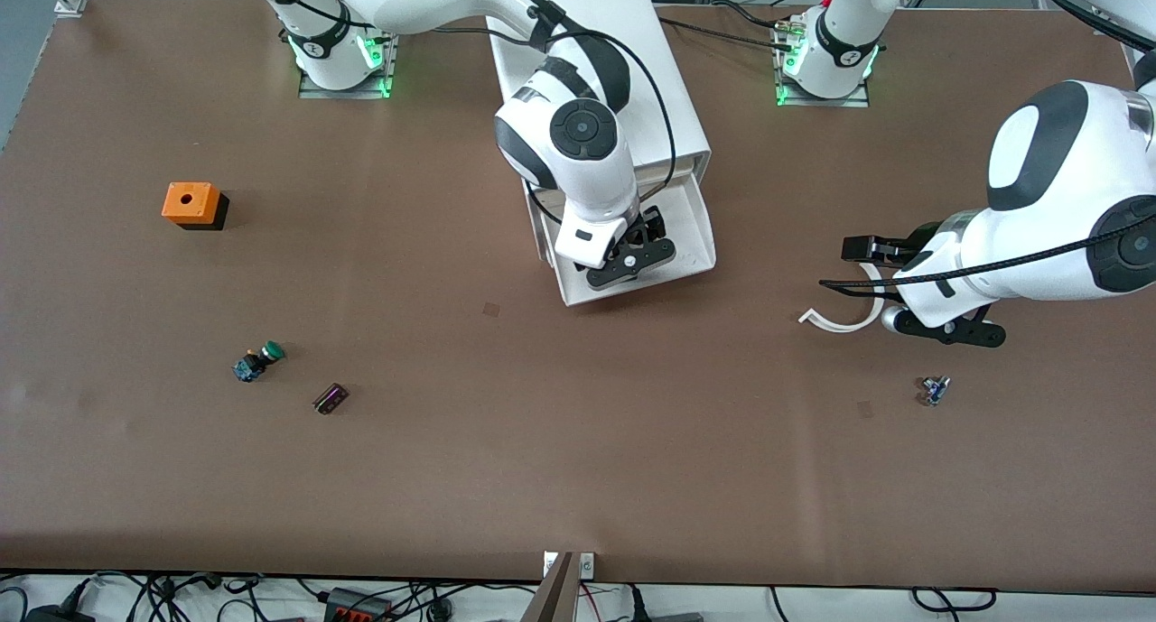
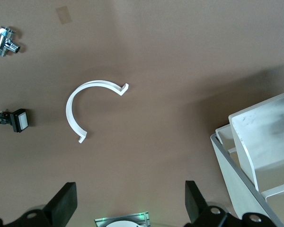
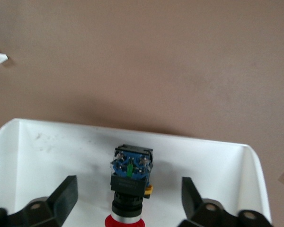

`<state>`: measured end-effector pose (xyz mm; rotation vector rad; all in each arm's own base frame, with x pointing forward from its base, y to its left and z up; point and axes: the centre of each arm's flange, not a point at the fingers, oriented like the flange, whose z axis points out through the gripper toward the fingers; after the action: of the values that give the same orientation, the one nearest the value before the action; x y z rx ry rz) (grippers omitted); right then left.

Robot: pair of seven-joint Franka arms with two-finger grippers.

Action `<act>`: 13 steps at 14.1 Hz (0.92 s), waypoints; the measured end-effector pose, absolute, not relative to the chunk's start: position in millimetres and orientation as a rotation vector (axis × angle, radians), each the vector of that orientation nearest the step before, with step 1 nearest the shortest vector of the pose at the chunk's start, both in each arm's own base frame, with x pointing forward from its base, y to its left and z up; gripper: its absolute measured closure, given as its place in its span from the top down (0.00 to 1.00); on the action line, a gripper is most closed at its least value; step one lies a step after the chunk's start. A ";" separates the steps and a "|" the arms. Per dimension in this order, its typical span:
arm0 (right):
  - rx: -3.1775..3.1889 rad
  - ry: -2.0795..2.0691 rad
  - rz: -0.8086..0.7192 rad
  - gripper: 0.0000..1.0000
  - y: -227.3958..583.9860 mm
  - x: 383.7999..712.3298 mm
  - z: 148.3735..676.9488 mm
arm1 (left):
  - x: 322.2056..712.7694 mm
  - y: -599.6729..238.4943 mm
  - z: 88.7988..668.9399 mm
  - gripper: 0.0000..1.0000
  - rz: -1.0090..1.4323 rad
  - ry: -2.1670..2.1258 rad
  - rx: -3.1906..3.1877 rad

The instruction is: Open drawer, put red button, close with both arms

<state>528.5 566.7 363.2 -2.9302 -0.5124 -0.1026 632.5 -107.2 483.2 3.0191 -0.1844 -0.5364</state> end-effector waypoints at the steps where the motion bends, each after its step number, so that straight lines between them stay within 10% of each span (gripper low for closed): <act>1: -2.936 -0.485 -0.117 1.00 559.7 536.3 378.2 | 633.2 -107.7 483.4 1.00 -0.528 -0.184 3.020; 13: -3.101 -0.075 -0.025 1.00 185.3 716.0 464.6 | 649.3 -281.6 397.9 1.00 -0.143 0.307 2.982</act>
<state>716.0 185.3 464.6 -3.1013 -0.0749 -0.0251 649.3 -281.6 397.9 2.9820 0.3069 -0.1434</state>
